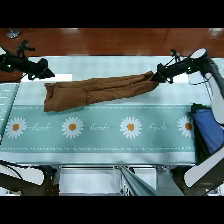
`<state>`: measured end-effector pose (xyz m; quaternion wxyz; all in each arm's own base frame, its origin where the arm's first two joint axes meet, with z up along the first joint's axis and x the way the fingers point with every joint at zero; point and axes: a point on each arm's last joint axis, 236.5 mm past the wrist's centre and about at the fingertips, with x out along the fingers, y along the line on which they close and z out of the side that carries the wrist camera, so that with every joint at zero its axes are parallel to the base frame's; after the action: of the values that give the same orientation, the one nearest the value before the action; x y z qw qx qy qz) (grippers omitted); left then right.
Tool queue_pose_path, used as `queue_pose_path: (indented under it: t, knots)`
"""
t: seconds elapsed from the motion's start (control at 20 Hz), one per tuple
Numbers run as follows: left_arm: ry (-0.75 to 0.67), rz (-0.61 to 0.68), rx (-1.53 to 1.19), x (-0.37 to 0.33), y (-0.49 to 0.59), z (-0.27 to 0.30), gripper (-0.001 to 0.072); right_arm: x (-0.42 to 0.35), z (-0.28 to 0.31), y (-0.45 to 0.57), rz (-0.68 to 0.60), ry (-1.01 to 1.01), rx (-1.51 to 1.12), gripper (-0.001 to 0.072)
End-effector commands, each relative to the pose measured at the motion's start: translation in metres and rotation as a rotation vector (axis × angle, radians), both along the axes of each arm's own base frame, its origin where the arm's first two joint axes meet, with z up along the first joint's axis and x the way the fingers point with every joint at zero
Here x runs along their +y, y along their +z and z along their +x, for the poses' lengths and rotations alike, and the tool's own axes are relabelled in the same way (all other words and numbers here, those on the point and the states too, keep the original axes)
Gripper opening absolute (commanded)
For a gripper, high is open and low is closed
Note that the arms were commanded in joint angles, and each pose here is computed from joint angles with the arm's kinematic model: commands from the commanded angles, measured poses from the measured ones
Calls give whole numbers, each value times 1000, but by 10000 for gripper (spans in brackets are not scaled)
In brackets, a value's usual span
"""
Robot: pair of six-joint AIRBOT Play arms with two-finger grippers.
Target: Fold the shirts.
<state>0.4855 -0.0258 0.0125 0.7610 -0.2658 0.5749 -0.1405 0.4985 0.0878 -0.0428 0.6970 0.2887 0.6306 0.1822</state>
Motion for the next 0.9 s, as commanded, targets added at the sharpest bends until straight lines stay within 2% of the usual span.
queue_pose_path:
  t: [0.0,0.2,0.35,0.55,0.85]
  knots:
    - [-161,-97,-26,-50,19,-15,30,-37,-40,41,-234,82,-53,16]
    - [-299,-71,-119,-128,37,-21,29,-33,-105,102,-285,31,-230,16]
    - [-442,-71,-171,-218,36,-43,29,-24,-163,134,-277,-26,-334,16]
    - [-599,-82,-172,-335,14,-97,29,-13,-213,170,-243,-91,-436,17]
    - [-812,-82,-57,-444,-43,-212,29,-2,-241,195,-212,-86,-486,17]
